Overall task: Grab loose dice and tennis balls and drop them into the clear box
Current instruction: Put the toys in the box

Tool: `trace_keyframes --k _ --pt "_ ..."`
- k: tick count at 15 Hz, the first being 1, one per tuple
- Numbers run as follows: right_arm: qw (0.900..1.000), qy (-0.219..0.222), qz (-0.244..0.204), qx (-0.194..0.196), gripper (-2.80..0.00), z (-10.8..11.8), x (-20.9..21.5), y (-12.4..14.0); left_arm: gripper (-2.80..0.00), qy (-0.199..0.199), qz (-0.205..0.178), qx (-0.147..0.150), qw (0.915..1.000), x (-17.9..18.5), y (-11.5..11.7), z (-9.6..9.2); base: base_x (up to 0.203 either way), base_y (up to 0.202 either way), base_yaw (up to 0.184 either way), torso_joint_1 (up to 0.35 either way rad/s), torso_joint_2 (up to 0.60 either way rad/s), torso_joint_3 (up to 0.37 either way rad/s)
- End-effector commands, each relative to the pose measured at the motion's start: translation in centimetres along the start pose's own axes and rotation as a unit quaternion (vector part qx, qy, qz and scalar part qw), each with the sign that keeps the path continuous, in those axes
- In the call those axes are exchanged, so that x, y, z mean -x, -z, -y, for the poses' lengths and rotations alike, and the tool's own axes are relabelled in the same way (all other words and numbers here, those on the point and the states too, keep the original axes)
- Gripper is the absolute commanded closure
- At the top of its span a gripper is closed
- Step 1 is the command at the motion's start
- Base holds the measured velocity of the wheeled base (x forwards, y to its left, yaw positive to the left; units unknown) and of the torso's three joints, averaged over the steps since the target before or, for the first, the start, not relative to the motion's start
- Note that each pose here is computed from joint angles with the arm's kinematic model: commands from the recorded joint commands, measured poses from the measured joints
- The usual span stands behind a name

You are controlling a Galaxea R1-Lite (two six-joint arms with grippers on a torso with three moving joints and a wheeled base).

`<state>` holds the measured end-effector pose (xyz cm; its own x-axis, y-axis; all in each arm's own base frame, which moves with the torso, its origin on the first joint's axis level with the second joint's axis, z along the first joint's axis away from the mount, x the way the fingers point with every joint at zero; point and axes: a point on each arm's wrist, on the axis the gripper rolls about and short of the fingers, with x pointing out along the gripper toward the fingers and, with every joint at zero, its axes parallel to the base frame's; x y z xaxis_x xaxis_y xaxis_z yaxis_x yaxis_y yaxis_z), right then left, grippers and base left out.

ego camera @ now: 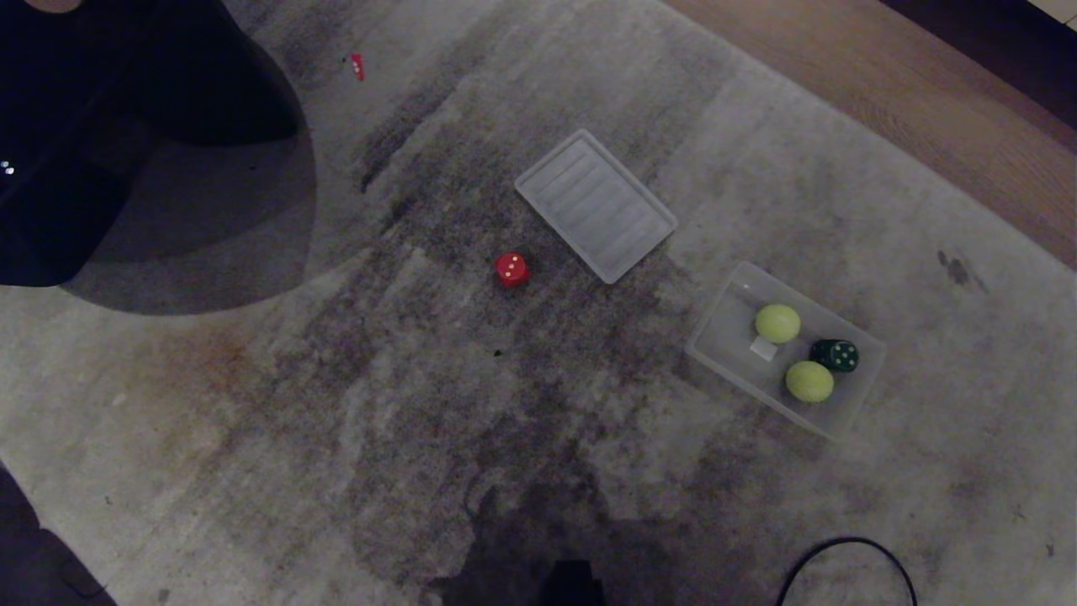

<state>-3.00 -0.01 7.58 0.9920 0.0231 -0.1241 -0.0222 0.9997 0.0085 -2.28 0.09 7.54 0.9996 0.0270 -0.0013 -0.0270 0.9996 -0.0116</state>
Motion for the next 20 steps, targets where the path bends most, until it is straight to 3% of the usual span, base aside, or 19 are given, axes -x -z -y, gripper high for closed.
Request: trace_keyframes --k 1,5,7,9,11,13,16,20 --pt "1.0 0.002 -0.001 -0.003 0.0 0.0 0.0 0.0 0.0 -0.001 -0.001 0.005 1.0 0.0 0.0 0.0 0.0 0.0 0.0 0.0 0.0 0.0" --pt "1.0 0.003 0.002 -0.024 0.0 0.0 0.3 -1.7 0.0 -0.002 -0.002 0.005 1.0 0.0 0.0 0.0 0.0 0.0 0.0 0.0 0.0 0.0" --pt "0.998 0.006 -0.051 -0.047 0.0 0.0 -0.8 -4.0 0.0 -0.002 -0.002 0.005 1.0 0.0 0.0 0.0 0.0 0.0 0.0 0.0 0.0 0.0" --pt "0.989 0.014 -0.114 -0.088 0.0 0.0 -3.4 -6.9 0.0 -0.001 -0.002 0.005 1.0 0.0 0.0 0.0 0.0 0.0 0.0 0.0 0.0 0.0" --pt "0.98 0.021 -0.154 -0.126 0.0 0.0 -7.5 -9.3 0.0 -0.001 -0.002 0.005 1.0 0.0 0.0 0.0 0.0 0.0 0.0 0.0 0.0 0.0" --pt "0.974 0.024 -0.165 -0.151 0.0 0.0 -12.4 -10.7 0.0 -0.001 -0.002 0.005 1.0 0.0 0.0 0.0 0.0 0.0 0.0 0.0 0.0 0.0" --pt "0.969 0.023 -0.167 -0.179 0.0 -0.1 -19.9 -11.5 0.0 -0.002 -0.002 0.005 1.0 0.0 0.0 0.0 0.0 0.0 0.0 0.0 0.0 0.0" --pt "0.964 0.022 -0.137 -0.228 0.0 0.0 -30.1 -12.2 0.0 -0.001 -0.002 0.005 1.0 0.0 0.0 0.0 0.0 0.0 0.0 0.0 0.0 0.0"
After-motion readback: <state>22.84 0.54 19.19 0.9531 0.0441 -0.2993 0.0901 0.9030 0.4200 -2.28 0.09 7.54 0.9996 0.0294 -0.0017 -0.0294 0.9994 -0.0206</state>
